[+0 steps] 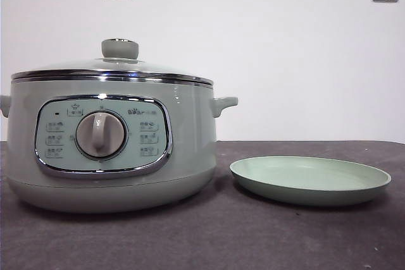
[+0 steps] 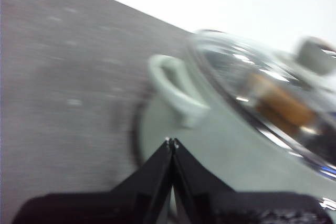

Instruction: Take the corn out from the steamer,put the corn on the plate,close the lid

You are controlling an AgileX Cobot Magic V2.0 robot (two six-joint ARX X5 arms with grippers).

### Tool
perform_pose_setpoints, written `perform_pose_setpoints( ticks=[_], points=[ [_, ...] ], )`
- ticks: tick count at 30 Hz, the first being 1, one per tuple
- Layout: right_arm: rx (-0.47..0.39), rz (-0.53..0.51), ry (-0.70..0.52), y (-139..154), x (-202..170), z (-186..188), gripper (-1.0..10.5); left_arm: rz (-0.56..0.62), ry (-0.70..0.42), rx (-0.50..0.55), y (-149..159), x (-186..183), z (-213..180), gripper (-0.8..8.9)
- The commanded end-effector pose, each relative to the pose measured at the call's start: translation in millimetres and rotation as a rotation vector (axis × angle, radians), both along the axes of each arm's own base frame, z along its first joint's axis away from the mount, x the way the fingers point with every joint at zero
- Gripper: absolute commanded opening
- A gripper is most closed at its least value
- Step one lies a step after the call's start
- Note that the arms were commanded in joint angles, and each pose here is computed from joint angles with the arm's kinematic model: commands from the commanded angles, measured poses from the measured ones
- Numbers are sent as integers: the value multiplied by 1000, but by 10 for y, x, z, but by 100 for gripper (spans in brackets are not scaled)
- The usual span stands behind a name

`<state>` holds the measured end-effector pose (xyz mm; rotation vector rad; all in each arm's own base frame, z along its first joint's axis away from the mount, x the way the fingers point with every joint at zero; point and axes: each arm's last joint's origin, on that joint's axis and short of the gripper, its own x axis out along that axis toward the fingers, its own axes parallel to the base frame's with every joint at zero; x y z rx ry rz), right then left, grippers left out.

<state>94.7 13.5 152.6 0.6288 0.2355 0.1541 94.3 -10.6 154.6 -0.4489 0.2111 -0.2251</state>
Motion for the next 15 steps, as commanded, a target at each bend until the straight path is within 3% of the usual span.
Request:
perform_pose_setpoints(
  ticks=[1,4,7,15],
  points=[
    [18,59,-16,15,-14,65,-1,-150,-52,-24,-41,-5,36,-8],
    [17,102,-43,24,-39,190,-10,-234,-77,-33,-62,-34,133,-8],
    [-6,105,-42,21,-73,350,-10,-245,-72,-33,-62,-83,273,-8],
    [-211,148,0,19,-88,895,-9,-262,-135,118,-56,-215,800,-8]
  ],
)
